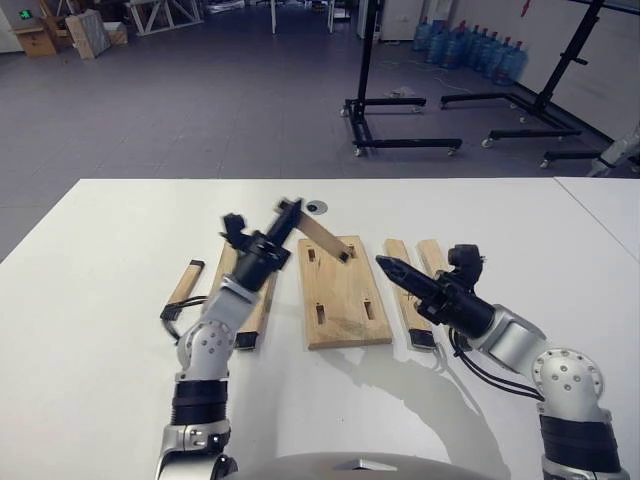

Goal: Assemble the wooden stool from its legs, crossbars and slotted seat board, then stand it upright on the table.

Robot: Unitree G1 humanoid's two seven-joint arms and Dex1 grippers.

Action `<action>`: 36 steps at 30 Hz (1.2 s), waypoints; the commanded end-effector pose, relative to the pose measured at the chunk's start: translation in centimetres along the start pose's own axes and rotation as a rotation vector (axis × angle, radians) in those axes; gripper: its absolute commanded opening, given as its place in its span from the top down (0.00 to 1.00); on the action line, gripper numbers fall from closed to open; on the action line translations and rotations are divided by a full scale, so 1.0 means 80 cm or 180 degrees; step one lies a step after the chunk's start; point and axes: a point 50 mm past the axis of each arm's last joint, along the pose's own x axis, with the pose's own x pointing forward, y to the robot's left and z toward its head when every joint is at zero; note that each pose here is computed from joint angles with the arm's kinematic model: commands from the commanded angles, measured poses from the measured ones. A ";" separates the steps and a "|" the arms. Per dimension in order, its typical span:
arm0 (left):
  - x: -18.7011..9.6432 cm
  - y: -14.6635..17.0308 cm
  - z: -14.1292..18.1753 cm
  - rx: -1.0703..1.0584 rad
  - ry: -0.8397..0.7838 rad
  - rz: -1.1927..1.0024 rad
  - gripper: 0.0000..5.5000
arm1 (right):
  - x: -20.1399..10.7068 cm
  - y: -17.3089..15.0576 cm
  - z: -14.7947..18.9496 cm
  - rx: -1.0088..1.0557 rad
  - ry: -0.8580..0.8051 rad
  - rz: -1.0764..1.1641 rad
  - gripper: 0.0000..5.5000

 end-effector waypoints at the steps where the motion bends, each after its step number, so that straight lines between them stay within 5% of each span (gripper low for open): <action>1: 0.010 0.008 0.033 0.0385 -0.0296 0.0303 0.93 | 0.006 -0.008 0.006 -0.0043 -0.0161 -0.0247 0.54; 6: 0.012 0.015 0.052 0.0650 -0.0368 0.0563 0.93 | 0.016 -0.012 -0.014 -0.0082 -0.0200 -0.0444 0.53; 13: -0.004 0.007 0.079 0.1915 -0.0209 0.0935 0.93 | 0.028 -0.011 -0.024 -0.0295 -0.0481 -0.0702 0.53; 21: -0.053 0.011 0.072 0.2620 0.0061 0.1689 0.93 | 0.044 -0.032 -0.014 -0.1777 -0.1121 -0.2163 0.53; 25: -0.056 0.013 0.077 0.2747 0.0011 0.1790 0.93 | 0.052 -0.032 -0.007 -0.2335 -0.1244 -0.2300 0.53; 36: -0.064 0.033 0.048 0.2757 0.0294 0.1953 0.93 | 0.056 -0.042 -0.009 -0.2265 -0.1196 -0.2312 0.53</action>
